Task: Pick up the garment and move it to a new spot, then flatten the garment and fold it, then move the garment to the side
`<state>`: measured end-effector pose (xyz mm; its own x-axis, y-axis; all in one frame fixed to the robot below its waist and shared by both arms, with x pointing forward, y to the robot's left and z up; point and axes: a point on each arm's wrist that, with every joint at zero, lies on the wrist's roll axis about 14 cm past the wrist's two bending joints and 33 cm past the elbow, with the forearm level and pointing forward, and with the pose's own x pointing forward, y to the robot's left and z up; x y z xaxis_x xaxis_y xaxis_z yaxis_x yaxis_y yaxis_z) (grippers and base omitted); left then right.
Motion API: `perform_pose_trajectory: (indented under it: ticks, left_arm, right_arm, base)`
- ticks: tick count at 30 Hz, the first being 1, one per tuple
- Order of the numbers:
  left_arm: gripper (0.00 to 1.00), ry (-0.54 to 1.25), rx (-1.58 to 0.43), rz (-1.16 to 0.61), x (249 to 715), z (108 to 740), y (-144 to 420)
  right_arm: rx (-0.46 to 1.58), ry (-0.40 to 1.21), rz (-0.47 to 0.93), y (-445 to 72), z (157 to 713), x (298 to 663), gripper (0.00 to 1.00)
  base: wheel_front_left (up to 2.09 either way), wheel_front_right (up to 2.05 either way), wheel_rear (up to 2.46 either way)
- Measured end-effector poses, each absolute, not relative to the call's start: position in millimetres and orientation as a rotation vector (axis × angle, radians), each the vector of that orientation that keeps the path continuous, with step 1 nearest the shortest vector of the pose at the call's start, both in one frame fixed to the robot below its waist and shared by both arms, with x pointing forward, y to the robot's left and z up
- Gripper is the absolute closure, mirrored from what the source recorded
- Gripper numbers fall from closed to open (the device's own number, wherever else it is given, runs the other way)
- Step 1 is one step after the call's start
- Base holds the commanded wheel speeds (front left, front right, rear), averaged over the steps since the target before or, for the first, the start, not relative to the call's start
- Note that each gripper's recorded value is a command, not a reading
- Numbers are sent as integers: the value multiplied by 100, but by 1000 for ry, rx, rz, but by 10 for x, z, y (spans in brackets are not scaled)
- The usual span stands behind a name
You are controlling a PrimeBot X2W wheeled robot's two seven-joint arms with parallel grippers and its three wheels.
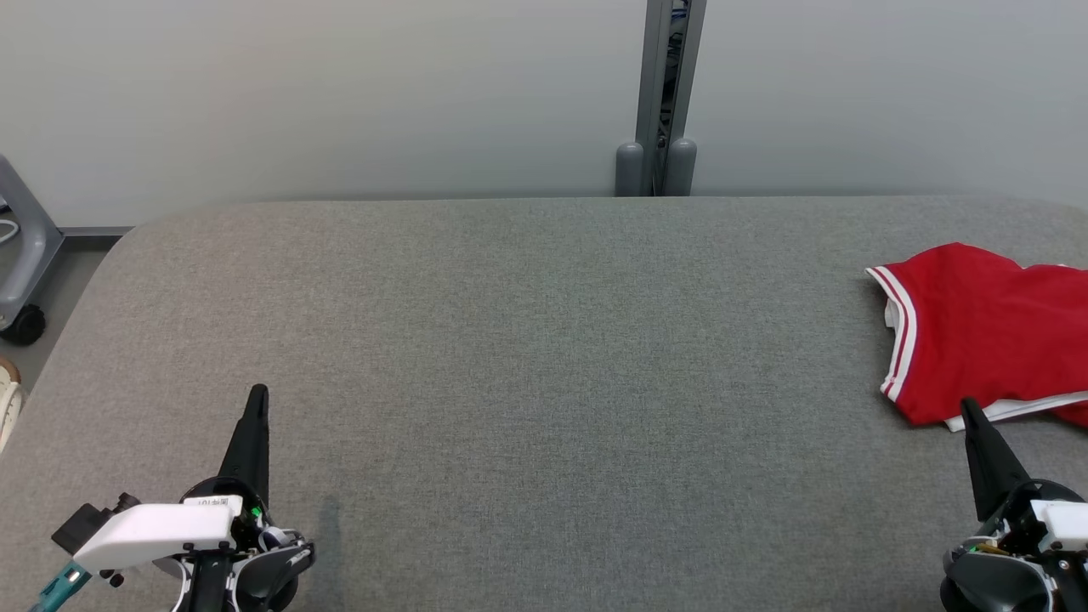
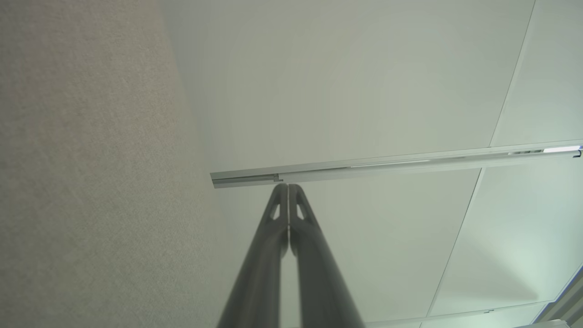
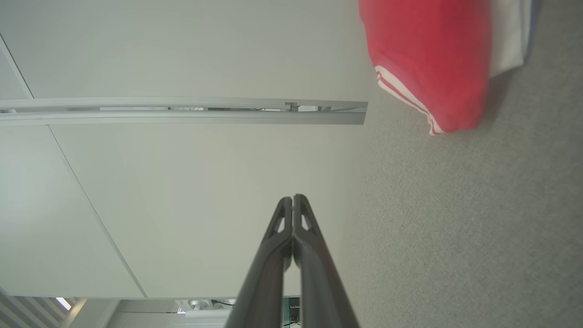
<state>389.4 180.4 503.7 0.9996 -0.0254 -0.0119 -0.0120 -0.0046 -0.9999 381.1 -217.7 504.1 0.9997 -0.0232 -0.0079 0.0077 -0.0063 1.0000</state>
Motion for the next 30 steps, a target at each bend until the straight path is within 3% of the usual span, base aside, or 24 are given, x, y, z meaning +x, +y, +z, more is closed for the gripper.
perform_pose_trajectory:
  ticks: [30]
  left_arm:
    - [100, 29, -1575, -10, 3894, 5037, 1805]
  right_arm:
    - [1577, -12, -26, -2182, 5038, 3809, 100]
  base:
    - [0, 0, 0]
